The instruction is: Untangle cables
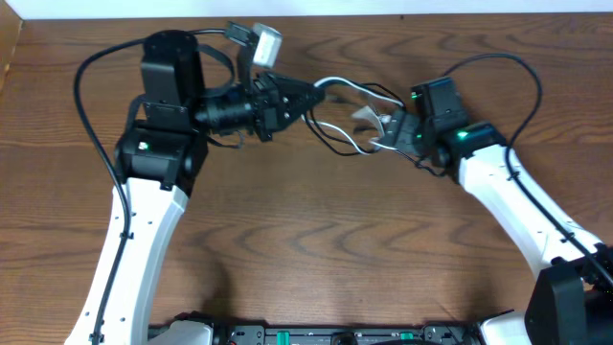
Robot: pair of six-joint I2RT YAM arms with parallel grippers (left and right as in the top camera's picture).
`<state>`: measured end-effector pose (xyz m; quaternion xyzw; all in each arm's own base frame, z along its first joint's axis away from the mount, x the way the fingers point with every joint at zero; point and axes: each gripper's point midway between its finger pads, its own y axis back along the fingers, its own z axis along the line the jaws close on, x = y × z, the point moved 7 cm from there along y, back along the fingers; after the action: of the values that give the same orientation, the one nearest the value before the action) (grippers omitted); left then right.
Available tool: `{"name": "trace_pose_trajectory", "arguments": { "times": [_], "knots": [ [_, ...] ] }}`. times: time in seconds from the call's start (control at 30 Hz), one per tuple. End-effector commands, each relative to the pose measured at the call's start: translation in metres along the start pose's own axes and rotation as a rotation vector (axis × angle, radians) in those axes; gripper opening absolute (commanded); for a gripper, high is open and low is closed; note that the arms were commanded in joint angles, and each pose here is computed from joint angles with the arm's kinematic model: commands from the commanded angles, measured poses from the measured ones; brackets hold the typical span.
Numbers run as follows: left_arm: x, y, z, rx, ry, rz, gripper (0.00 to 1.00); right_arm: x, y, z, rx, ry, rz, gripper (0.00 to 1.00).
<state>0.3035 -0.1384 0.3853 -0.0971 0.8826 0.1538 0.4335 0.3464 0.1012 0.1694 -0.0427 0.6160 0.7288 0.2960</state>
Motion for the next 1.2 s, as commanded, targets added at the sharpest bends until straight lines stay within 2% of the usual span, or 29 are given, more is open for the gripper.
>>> {"name": "trace_pose_trajectory", "arguments": {
  "times": [0.0, 0.4, 0.63, 0.73, 0.87, 1.0, 1.07, 1.17],
  "knots": [
    [-0.014, 0.023, 0.005, -0.045, -0.035, -0.061, 0.07, -0.013, 0.000, -0.042, 0.179, -0.046, -0.033, 0.93],
    [-0.016, 0.051, 0.027, -0.138, -0.015, -0.098, 0.07, -0.020, 0.005, -0.108, 0.319, -0.053, 0.070, 0.90],
    [-0.002, 0.052, 0.037, -0.223, 0.022, -0.054, 0.07, -0.025, 0.005, -0.124, 0.276, -0.012, 0.113, 0.91],
    [0.004, 0.045, 0.038, -0.210, 0.046, -0.023, 0.07, -0.025, 0.005, -0.126, 0.214, 0.014, 0.145, 0.94],
    [0.017, 0.023, 0.034, -0.176, 0.030, 0.054, 0.07, -0.025, 0.011, -0.115, -0.041, 0.043, 0.219, 0.97],
    [0.041, -0.017, 0.038, -0.250, 0.058, 0.181, 0.08, -0.036, 0.032, -0.107, -0.270, 0.077, 0.213, 0.98],
    [0.051, -0.033, 0.040, -0.266, 0.058, 0.230, 0.17, -0.041, 0.041, -0.104, -0.295, 0.087, 0.187, 0.98],
    [0.067, -0.059, 0.045, -0.328, 0.040, 0.302, 0.43, -0.044, 0.057, -0.101, -0.307, 0.110, 0.141, 0.99]
  ]
}}
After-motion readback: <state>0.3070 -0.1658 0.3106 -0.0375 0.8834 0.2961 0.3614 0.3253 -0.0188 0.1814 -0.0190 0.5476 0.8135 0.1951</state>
